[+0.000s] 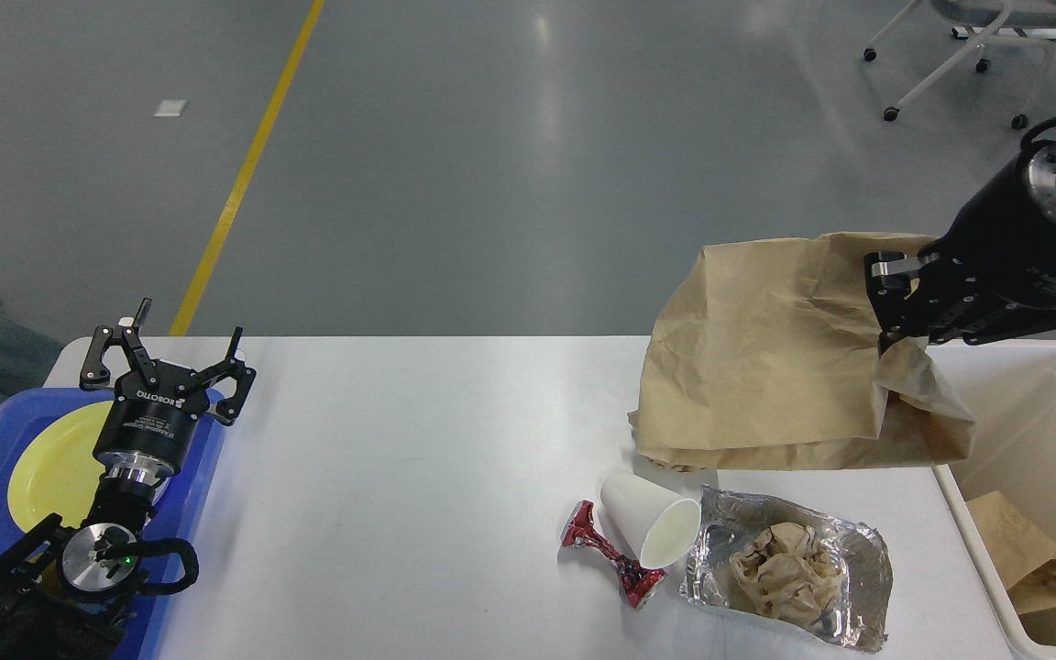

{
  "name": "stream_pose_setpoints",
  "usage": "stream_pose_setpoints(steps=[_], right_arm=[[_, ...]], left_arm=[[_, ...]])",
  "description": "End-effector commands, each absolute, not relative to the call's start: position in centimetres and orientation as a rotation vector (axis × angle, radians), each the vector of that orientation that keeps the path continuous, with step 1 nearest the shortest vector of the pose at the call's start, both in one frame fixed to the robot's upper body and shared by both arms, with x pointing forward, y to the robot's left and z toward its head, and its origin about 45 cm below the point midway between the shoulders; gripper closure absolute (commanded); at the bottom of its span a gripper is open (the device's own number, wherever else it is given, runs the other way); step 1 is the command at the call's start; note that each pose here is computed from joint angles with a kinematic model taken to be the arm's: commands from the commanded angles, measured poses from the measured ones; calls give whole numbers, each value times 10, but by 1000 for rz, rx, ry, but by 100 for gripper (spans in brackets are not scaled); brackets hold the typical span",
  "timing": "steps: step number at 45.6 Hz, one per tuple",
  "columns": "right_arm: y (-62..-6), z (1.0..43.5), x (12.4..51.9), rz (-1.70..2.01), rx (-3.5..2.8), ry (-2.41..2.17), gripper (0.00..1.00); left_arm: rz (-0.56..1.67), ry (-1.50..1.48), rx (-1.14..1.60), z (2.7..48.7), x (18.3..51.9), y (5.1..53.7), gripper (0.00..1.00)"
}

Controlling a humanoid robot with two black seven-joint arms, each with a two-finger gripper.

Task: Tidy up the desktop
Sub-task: 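Lift the second brown paper bag and drop it into the white bin, then withdraw the right gripper up out of the white bin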

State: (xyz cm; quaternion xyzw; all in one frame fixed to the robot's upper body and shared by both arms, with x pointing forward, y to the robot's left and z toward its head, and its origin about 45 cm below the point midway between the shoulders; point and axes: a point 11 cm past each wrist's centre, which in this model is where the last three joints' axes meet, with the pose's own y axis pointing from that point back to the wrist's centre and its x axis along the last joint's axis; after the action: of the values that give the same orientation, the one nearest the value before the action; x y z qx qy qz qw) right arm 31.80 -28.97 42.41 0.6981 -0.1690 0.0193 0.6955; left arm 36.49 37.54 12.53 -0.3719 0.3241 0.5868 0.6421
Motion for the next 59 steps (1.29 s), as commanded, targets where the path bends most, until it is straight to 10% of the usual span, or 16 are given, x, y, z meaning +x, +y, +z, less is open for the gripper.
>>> stream_pose_setpoints(steps=[1, 28, 39, 59], right_arm=[[-335, 418, 323, 10, 1502, -549, 100], [-579, 262, 311, -332, 1237, -1000, 100], [-596, 140, 295, -399, 1209, -1118, 100], [-571, 48, 259, -219, 937, -1239, 100]], left_arm=[[1338, 739, -848, 125, 365, 376, 4], [1339, 738, -849, 125, 365, 376, 4], [1339, 738, -849, 125, 365, 376, 4], [1339, 738, -849, 125, 365, 376, 4]])
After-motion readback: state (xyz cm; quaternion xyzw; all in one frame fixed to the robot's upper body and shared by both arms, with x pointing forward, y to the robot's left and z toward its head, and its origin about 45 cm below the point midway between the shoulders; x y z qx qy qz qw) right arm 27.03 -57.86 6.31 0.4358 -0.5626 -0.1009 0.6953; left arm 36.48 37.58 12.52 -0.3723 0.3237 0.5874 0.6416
